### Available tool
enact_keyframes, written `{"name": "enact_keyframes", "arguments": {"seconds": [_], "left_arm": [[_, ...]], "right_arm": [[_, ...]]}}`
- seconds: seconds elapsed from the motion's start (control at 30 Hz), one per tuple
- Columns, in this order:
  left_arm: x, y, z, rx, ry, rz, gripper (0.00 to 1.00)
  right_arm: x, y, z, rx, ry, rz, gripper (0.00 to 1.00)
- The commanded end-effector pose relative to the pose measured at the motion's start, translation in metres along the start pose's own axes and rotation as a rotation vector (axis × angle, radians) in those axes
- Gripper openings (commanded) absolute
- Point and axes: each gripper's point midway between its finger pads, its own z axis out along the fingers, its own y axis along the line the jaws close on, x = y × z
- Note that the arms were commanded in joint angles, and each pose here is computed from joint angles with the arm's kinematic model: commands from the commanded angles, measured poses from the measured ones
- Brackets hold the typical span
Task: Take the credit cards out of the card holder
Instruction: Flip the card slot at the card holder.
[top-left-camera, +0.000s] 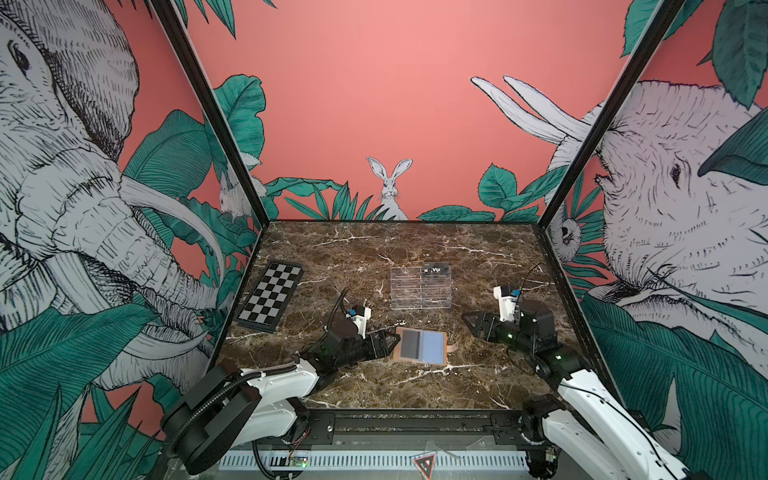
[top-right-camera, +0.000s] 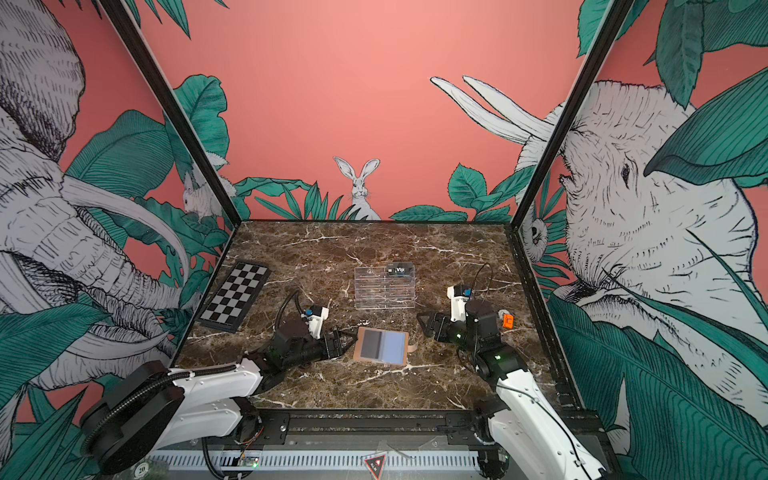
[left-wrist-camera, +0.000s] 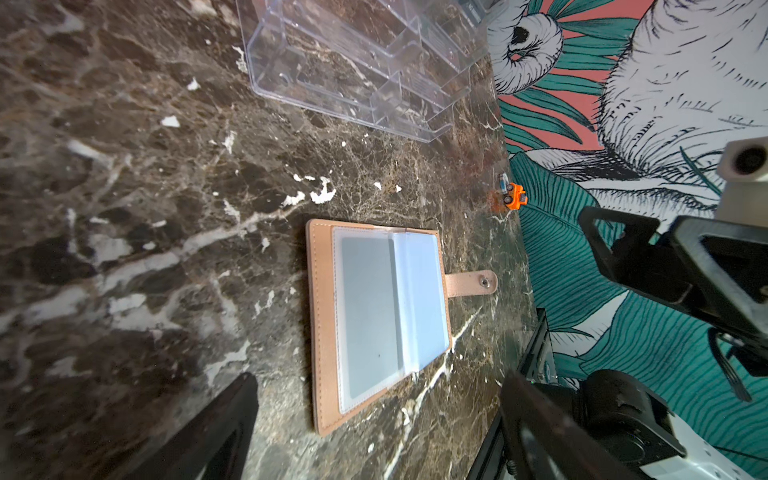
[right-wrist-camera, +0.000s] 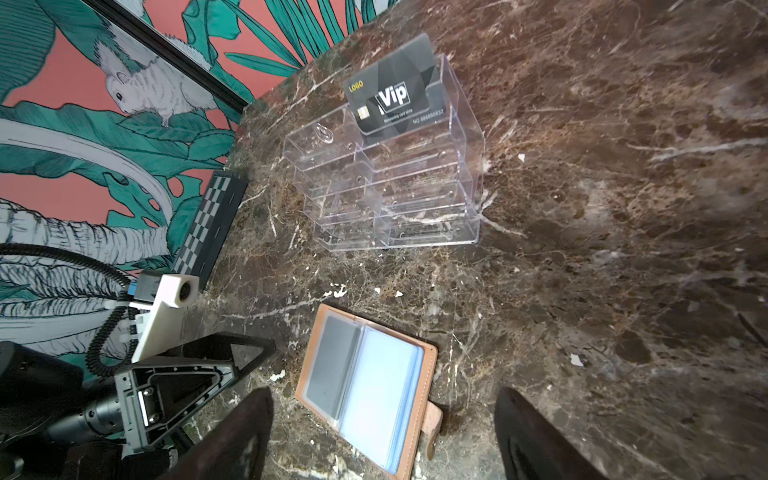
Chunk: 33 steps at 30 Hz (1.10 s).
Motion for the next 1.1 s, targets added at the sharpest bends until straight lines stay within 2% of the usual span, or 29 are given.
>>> {"name": "enact_keyframes", "arguments": {"seconds": [0.0,0.1,0.23,0.47,0.8,1.07], "left_arm": [[-0.004,-0.009,0.002,0.044,-0.007,-0.013,0.91],[-0.002,-0.011,0.006,0.062,0.008,-0.020,0.89],[0.001,-0.007,0.012,0.065,0.027,-0.038,0.87],[0.005,-0.006,0.020,0.084,0.047,-0.056,0.85],[0.009,-0.005,0.024,0.090,0.068,-0.059,0.84],[0.016,-0.001,0.029,0.090,0.095,-0.081,0.83]], "right_arm": [[-0.002,0.004,0.008,-0.044,-0.005,0.027,0.79],[0.001,0.006,0.015,-0.074,-0.003,0.049,0.77],[0.014,-0.003,0.022,-0.027,0.052,0.036,0.74],[0.038,0.007,0.039,-0.038,0.142,0.009,0.70],[0.060,0.015,0.057,-0.043,0.210,-0.002,0.64],[0.075,0.013,0.068,-0.035,0.263,0.002,0.50]]}}
